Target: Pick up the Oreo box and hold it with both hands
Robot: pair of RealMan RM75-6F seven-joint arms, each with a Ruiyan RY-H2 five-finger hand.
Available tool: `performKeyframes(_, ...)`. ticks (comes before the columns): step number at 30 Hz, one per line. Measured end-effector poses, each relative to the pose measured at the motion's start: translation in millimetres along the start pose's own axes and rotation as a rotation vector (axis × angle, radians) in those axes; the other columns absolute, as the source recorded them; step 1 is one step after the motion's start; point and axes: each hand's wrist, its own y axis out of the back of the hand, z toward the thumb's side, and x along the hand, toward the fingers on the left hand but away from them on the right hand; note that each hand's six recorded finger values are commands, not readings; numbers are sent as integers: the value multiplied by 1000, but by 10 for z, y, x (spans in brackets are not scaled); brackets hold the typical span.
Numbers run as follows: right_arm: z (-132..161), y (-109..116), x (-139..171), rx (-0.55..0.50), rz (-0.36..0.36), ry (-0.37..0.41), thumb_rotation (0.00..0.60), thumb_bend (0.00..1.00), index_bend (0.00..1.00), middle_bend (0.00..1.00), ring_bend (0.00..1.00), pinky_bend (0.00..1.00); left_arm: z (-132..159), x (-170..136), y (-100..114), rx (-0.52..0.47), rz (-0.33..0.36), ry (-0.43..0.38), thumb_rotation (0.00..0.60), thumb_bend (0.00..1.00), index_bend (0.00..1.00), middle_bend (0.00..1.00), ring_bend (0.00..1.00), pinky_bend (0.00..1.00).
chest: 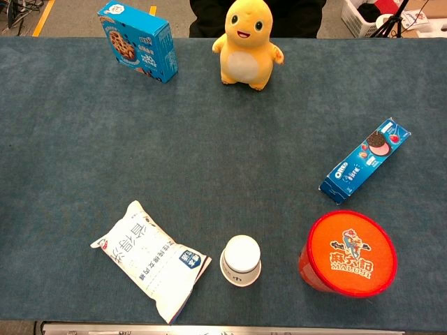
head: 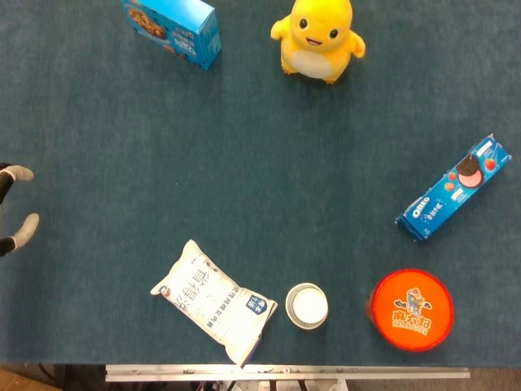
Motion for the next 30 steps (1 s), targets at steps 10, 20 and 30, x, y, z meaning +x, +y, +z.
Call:
performKeyframes(10,-4,0,-1,-6,2,0,600,224,366,292,335,411,5,6,-35,-5,-7,1,600,221,359,382,230,441)
performKeyframes(20,37,64,5,-17,48,21,600,176,365,292,333,412,15,-11,-61,-11,-11,-3,600,221,359,385,230,441)
performKeyframes(30,132,99,-131,104,172,46,600,0,318,247,226,340,22,-13,-109,-20,-18,-1,600,221,359,386,230,441)
